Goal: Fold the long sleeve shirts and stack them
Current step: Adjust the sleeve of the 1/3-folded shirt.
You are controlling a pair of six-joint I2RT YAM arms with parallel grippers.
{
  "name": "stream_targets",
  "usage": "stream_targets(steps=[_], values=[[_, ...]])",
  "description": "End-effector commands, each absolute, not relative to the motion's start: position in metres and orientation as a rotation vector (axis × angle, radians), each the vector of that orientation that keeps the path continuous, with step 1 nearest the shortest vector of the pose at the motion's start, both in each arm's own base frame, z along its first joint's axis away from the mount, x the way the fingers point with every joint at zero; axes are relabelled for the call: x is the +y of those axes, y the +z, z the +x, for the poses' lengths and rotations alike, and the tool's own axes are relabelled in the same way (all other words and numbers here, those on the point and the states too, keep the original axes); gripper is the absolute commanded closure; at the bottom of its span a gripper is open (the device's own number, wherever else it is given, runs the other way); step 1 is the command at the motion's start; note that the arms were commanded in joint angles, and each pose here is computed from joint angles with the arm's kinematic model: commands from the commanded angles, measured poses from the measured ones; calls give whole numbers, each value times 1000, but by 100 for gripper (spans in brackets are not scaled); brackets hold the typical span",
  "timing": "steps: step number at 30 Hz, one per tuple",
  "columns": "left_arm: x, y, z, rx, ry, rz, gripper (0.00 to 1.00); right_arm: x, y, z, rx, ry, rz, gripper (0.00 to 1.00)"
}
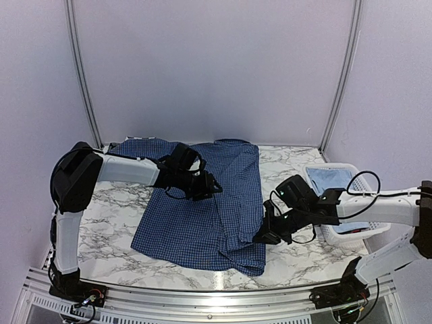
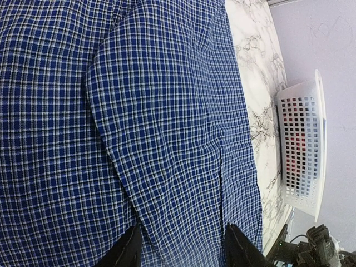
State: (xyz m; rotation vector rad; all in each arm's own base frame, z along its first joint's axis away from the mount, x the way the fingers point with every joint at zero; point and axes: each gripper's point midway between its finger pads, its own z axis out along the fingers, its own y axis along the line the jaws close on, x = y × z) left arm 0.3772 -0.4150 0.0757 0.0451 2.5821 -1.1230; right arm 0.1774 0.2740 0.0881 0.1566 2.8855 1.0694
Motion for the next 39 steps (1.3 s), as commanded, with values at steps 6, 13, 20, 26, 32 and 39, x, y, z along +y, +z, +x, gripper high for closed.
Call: stream_targets(steps=[6, 13, 20, 26, 32, 39], values=[[-418, 79, 387, 2559, -1128, 70, 49, 284, 88, 176, 2896, 1040, 92, 97], [-407, 86, 395, 2532, -1078, 82, 53, 272, 97, 200, 2858, 792, -24, 59], [-404, 100, 403, 2474, -1041, 142, 72, 253, 134, 300, 2607, 715, -69, 66], [-401, 104, 405, 2485, -1015, 149, 79, 266, 141, 408, 2403, 851, -77, 81], [-382, 106, 409, 2496, -948, 131, 81, 270, 134, 487, 2313, 883, -61, 89], [-341, 105, 401, 2514, -824, 104, 81, 261, 123, 550, 2249, 960, 11, 90]])
